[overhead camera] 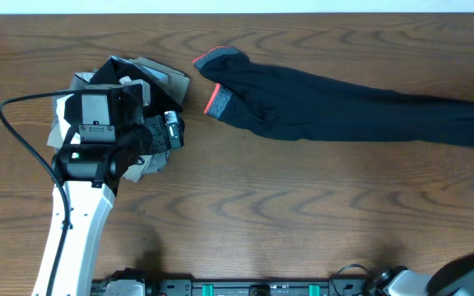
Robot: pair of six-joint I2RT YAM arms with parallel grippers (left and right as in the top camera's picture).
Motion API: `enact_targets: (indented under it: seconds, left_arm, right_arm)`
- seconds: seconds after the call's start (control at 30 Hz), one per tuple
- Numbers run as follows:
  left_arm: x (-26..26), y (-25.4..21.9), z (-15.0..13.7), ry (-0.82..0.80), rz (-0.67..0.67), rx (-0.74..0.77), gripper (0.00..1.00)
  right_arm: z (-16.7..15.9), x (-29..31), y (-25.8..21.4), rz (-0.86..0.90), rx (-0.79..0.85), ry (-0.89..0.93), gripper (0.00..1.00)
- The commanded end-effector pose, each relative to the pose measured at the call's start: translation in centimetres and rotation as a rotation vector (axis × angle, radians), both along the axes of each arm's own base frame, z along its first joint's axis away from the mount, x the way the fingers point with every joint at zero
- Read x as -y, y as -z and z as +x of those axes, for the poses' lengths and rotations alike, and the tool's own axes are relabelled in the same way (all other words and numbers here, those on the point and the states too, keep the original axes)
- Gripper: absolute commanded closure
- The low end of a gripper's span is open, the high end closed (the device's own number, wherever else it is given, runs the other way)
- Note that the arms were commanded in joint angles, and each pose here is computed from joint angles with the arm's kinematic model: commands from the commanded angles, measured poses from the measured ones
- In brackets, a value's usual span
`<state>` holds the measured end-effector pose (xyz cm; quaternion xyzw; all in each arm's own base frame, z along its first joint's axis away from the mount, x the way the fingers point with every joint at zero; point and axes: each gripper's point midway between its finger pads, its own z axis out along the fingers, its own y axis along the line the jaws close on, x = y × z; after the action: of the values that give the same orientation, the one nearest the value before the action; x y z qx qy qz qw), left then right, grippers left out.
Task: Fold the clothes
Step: 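Grasp the red-trimmed waistband of the leggings with the left gripper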
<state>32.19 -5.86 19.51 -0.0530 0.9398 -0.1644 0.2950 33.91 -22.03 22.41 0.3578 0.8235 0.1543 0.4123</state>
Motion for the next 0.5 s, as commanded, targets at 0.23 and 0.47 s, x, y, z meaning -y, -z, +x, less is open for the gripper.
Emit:
enact_targets:
  seconds: [0.23, 0.47]
  left_arm:
    - [0.7, -0.7, 0.2, 0.036, -0.021, 0.016, 0.02]
    - [2.6, 0.3, 0.4, 0.101, -0.020, -0.005, 0.02]
  right_arm:
    - [-1.9, 1.2, -4.3, -0.117, 0.043, 0.117, 0.99]
    - [-3.5, 4.6, -5.5, -0.035, 0.105, 0.314, 0.99]
